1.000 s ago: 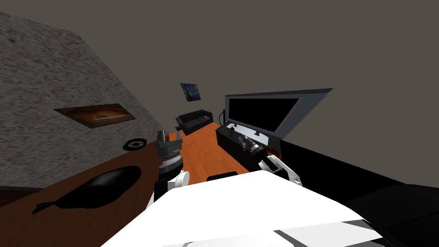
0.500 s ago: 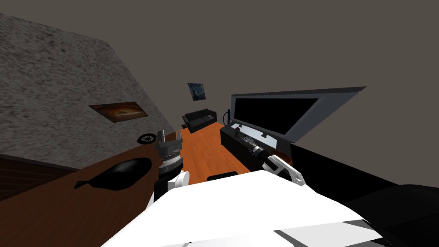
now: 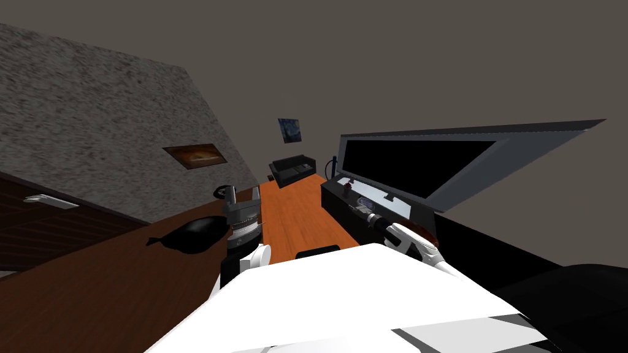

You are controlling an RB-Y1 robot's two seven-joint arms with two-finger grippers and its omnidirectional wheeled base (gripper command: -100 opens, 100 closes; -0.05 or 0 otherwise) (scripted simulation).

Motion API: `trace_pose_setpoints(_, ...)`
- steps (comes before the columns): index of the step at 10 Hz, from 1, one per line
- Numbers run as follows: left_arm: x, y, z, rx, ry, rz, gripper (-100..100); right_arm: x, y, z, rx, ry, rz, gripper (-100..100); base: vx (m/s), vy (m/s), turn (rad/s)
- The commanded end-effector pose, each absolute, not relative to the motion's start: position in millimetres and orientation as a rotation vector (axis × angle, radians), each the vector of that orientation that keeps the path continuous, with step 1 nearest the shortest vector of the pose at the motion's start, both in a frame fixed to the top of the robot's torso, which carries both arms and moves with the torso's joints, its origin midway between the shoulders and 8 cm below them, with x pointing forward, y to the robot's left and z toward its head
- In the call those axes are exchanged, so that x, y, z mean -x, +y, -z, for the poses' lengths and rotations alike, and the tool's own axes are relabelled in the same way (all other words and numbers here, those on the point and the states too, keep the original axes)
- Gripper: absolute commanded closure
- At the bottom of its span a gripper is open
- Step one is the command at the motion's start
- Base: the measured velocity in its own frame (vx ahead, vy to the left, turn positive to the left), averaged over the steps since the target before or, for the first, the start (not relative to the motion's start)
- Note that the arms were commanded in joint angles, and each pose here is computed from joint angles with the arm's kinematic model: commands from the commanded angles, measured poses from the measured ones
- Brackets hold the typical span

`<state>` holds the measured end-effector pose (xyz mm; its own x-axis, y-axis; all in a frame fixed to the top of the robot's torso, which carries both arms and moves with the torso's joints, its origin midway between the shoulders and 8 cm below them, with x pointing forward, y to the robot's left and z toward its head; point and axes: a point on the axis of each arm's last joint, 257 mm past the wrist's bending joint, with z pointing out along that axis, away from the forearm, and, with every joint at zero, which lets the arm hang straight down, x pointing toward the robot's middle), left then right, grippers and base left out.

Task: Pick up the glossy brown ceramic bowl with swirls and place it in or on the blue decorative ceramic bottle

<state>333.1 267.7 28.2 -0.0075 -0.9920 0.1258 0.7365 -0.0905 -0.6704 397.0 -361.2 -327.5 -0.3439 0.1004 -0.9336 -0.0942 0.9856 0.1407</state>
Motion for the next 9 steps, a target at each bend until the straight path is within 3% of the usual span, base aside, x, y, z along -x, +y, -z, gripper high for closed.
trace_pose_setpoints(1, -333.1, 267.7, -28.2, 0.677, 0.492, 1.543, 0, -388.5, -379.7, 342.8, 0.039, 1.959, -0.130, -100, 0.017, 0.033, 0.051)
trace_pose_setpoints(9, -333.1, 267.7, -28.1, 0.677, 0.492, 1.543, 0, -296.6, -514.1, 436.3, 0.462, 2.256, 0.373, -100, 0.020, -0.003, 0.080)
